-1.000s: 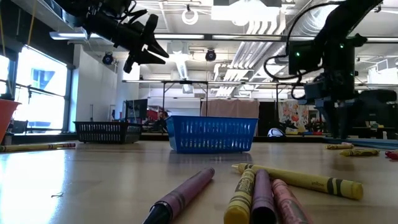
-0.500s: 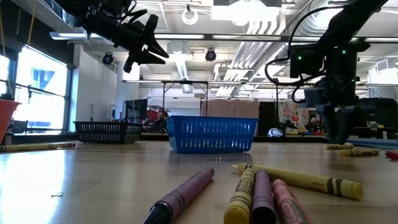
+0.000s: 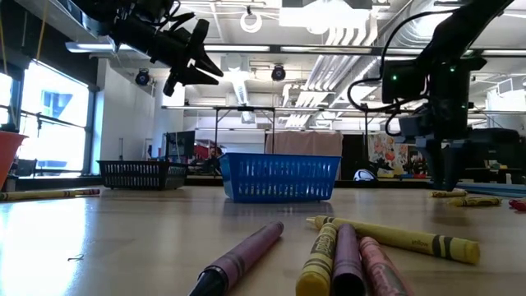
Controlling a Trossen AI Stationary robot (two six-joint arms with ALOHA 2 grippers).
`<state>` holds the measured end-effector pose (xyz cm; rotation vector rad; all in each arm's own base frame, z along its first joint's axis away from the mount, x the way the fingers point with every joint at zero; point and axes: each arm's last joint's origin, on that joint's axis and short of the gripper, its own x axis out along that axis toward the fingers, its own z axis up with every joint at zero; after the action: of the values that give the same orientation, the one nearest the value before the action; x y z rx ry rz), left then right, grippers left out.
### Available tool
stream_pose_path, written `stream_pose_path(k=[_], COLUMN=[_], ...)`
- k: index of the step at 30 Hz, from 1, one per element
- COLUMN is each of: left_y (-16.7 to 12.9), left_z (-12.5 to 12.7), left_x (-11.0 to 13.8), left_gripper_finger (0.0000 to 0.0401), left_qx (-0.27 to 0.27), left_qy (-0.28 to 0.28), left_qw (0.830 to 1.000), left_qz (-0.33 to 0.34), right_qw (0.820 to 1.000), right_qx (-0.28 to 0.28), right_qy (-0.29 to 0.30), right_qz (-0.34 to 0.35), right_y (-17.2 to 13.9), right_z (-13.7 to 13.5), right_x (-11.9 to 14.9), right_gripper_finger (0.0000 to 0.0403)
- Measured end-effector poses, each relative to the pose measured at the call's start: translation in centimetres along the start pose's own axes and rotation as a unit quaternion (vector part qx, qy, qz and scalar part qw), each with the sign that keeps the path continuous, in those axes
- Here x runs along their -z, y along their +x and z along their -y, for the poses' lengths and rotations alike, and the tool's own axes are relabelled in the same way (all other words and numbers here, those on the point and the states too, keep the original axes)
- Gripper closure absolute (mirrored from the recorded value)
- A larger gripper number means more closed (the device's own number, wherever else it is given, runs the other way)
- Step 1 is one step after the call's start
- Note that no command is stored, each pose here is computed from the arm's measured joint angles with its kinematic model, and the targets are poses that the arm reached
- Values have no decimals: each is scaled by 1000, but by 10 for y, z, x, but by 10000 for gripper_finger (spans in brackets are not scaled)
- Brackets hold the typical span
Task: Sort crayons
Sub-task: Put the yellow crayon into the blue basket
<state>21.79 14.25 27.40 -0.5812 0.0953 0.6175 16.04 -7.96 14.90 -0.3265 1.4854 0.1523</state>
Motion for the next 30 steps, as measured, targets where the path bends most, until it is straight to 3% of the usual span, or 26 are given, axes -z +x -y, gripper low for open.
stream_pose_path(k=[19, 30], left_y=[0, 0], left_z=[0, 0], left_x=[0, 0], left_gripper_finger=[306, 306], left_qx=[0, 0], left_qy=[1, 0], left_qw=[1000, 1000], left_qz=[0, -1], right_qw=[997, 997], right_qx=[-20, -40], right_qy=[69, 66], right_qz=[-1, -22], right_y=[4, 21], right_z=[10, 15], right_x=[10, 5], right_gripper_finger=[332, 332])
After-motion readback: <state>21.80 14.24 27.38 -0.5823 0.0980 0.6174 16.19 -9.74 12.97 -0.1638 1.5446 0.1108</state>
